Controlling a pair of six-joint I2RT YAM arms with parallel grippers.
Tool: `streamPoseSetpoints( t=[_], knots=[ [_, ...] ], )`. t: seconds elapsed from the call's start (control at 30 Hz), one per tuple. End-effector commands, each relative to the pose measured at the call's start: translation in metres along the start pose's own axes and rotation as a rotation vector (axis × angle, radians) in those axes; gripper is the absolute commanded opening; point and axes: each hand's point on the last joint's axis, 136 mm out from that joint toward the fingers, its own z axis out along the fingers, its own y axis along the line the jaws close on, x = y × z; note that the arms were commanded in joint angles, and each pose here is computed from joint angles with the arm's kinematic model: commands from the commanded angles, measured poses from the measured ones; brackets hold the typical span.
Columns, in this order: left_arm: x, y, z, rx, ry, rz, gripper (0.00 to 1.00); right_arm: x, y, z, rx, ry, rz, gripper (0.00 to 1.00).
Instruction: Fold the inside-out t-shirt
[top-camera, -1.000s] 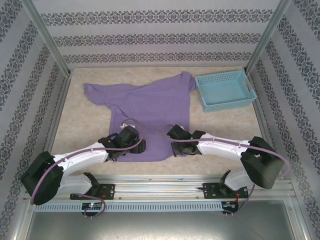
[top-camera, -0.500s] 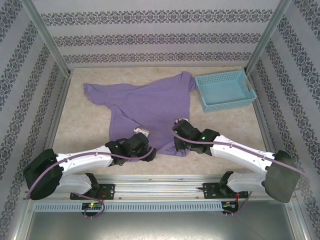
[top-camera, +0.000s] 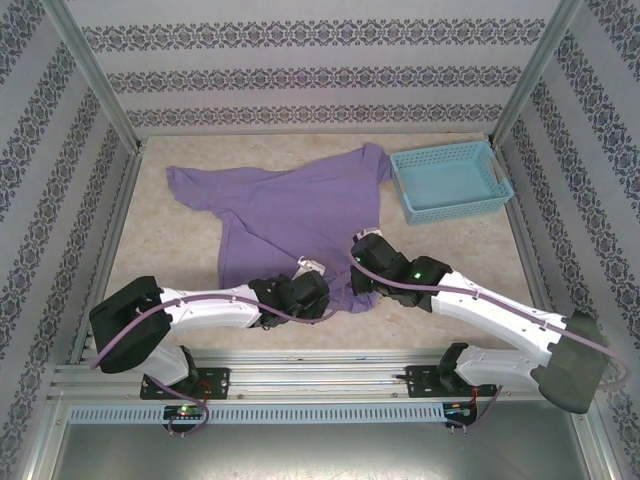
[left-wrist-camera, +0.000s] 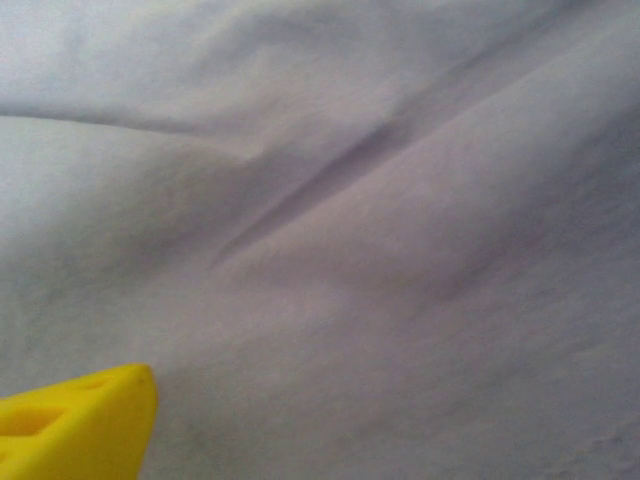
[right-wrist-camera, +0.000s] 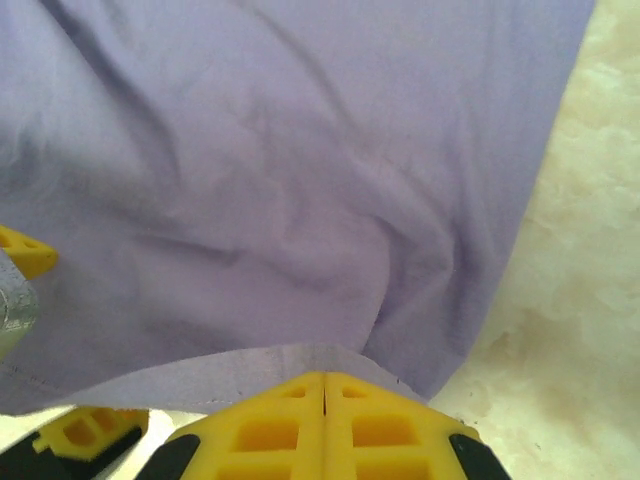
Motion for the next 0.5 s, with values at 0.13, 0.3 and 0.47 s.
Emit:
streamPoseSetpoints(
  t=[0.13,0.3,0.47],
  knots=[
    [-0.024,0.015,-0.014,0.040,-0.078,-0.086,0.51,-0.034,-0.009,-0.019,-0.039,-0.108,0.108,0.00],
    [-0.049,0.037,-0.029,-0.045,-0.105,-0.086,0.19,-0.051,-0.013,-0.020,-0.014,-0.135,0.128,0.00],
    [-0.076,0.051,-0.045,-0.009,-0.162,-0.155,0.00,-0.049,-0.016,-0.017,-0.023,-0.152,0.153,0.00]
  ],
)
